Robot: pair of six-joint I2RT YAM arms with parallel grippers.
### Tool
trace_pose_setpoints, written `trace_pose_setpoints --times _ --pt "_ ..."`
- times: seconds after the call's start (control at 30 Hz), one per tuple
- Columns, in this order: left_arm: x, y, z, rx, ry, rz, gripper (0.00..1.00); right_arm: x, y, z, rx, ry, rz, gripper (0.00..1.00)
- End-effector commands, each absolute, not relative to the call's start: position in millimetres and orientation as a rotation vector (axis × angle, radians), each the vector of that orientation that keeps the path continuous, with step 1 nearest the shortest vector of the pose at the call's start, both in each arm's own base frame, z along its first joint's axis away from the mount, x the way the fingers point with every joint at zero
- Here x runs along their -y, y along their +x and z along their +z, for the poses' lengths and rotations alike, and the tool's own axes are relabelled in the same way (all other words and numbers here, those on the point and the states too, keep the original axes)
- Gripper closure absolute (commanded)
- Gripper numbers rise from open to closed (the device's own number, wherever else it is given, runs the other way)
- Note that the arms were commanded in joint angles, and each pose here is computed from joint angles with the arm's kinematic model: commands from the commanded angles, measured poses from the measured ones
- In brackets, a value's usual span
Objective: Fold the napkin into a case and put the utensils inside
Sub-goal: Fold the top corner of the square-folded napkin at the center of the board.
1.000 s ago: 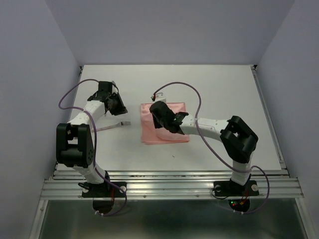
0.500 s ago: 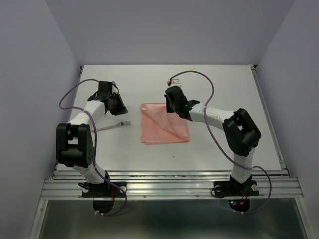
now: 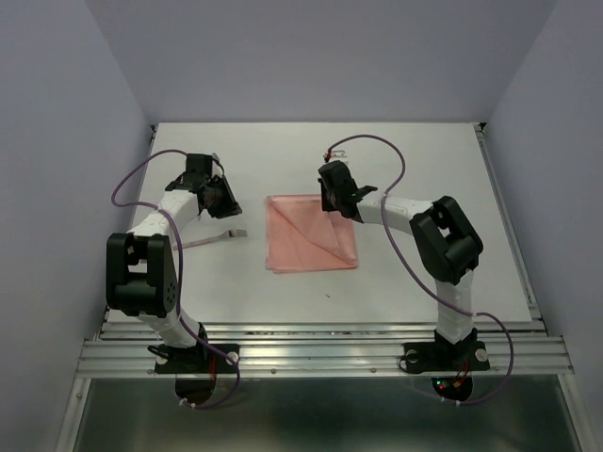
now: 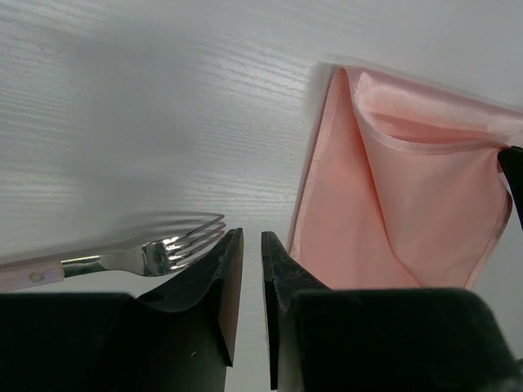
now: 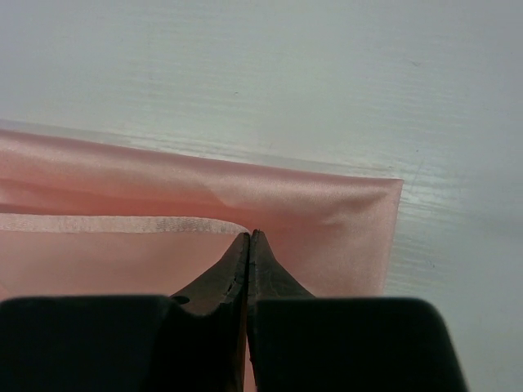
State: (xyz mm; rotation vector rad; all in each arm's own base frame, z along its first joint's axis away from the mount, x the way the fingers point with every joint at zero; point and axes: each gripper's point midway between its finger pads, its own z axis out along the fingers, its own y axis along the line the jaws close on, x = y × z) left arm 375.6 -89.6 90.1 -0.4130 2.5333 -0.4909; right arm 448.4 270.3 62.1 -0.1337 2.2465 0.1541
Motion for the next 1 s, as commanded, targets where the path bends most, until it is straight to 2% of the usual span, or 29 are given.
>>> trace_pose_setpoints --times 0.0,0.97 --pt "90.5 379.4 96.7 -2.521 -0.381 -0.501 0.73 -266.9 477.0 80.1 -2.171 -0.074 0.161 0.99" --pt "90.6 377.9 85.9 -2.545 -0.386 -0.498 0.73 -252.3 491.0 70.5 -2.166 -0.032 0.081 0.98"
